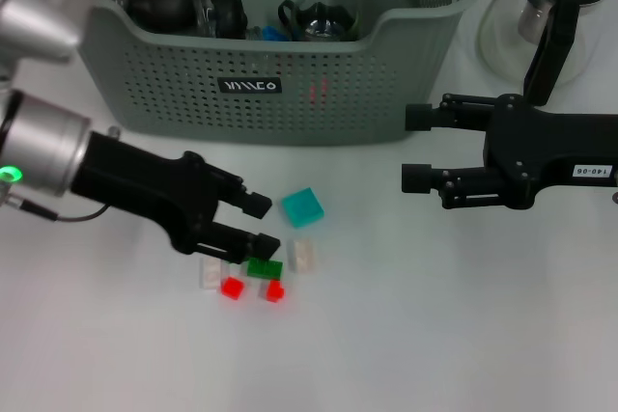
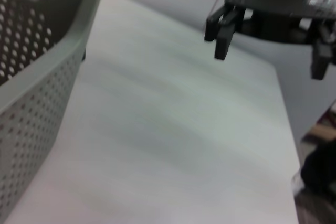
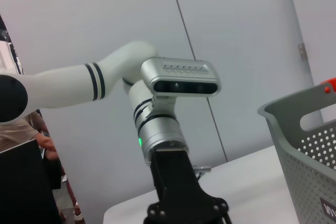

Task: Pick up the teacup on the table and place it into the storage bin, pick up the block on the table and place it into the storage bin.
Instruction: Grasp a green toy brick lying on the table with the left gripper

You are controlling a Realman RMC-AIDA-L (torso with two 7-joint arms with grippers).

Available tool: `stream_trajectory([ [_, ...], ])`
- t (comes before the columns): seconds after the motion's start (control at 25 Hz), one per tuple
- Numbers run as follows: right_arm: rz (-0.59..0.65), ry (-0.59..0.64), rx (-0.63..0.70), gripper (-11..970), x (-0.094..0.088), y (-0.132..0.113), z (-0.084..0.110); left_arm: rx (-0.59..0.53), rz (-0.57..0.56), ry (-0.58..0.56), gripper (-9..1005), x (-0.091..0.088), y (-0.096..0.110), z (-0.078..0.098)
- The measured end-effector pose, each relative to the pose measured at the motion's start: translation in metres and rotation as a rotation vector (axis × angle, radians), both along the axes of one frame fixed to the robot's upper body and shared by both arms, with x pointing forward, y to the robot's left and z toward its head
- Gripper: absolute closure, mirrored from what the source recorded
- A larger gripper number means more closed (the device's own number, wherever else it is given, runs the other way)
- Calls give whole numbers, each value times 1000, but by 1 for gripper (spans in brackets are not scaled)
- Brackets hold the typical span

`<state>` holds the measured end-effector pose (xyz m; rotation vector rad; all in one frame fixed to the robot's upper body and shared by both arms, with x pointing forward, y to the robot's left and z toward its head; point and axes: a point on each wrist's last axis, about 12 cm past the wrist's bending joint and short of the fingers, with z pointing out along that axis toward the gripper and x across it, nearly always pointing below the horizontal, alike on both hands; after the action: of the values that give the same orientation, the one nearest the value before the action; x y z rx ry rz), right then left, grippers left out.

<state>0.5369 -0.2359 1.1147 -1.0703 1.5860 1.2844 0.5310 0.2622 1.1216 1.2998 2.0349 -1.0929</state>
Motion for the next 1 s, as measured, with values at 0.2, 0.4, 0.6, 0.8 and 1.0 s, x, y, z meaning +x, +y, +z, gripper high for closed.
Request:
stream_trajectory([
  [0.2,1,3,-2,108,-1,0,-1,158,-28,18,455,8,-17,8],
  [0.4,1,4,-3,108,-1,0,-1,327,-18,26,482,11,-28,21],
  [0.6,1,3,-3,108,-1,0,-1,457,-22,9,509,14,-45,25],
  [0.8,0,4,-3,109,-1,-1,-1,518,-53,-32,535,12,-62,21],
  [1.0,-2,3,-2,109,-1,-1,-1,612,-67,-69,562,13,-75,17],
])
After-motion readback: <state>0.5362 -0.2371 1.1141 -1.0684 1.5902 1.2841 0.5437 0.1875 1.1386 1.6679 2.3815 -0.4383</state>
